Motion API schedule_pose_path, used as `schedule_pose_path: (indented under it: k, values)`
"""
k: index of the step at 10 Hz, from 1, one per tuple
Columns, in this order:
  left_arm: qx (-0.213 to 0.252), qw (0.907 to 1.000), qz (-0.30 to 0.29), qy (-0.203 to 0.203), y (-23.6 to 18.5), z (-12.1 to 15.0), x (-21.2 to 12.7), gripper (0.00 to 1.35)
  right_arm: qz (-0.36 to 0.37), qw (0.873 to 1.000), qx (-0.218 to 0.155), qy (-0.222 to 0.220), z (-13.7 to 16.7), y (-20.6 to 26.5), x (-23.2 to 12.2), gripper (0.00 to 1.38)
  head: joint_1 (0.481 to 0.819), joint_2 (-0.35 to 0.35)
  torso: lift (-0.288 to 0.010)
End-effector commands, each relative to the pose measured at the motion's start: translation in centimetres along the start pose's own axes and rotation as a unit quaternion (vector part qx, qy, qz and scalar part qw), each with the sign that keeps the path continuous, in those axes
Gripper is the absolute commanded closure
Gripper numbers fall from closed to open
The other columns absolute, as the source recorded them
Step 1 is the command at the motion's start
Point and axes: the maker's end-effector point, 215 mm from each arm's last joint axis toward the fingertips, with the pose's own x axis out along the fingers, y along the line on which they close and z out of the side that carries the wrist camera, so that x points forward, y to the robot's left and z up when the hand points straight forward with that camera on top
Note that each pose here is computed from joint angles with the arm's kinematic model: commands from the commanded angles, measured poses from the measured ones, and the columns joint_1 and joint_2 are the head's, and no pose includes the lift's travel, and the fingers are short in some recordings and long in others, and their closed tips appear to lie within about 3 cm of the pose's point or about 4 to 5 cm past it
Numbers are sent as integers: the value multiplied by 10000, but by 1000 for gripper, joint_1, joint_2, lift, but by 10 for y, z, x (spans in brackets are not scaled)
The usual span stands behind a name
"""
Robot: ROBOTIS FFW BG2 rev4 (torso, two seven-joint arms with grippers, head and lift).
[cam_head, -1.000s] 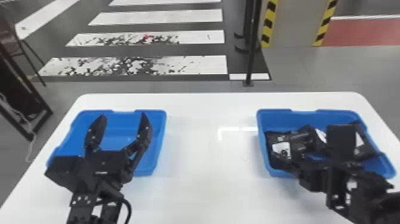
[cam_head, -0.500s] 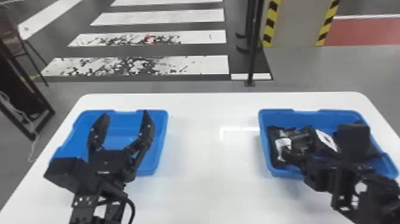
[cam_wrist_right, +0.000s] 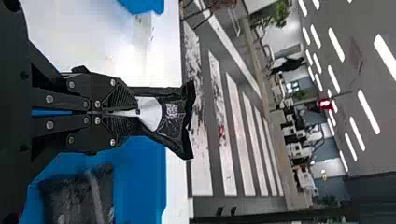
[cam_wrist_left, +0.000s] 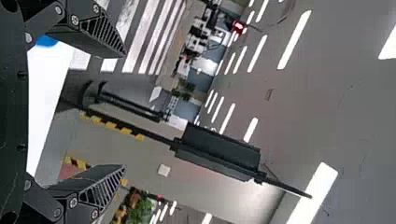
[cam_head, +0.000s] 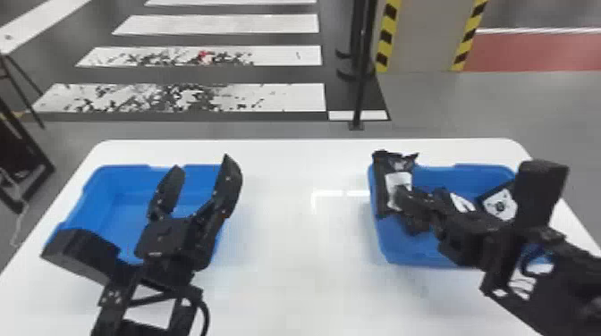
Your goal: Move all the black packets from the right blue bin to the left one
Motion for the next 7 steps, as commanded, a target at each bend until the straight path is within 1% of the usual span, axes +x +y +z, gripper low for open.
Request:
schedule_pose_path:
  k: [1,2,4,6,7]
  values:
    - [-652,9971,-303,241,-23,-11,5,220,758,9967,282,-57,8,48,12,1118,695,45,-168]
    - [-713,9958,-491,314,-32,-14,8,220,1136,9928,382,2,7,77,16,1118,695,62,-168]
    - [-722,9944,-627,454,-42,-22,9,220,1627,9855,454,186,-1,115,26,1118,695,92,-168]
    - [-522,9923,-841,743,-55,-38,12,222,2030,9780,422,240,1,146,31,1118,695,129,-168]
    - [-490,9907,-902,888,-58,-46,11,222,2155,9753,429,232,3,157,30,1118,695,135,-168]
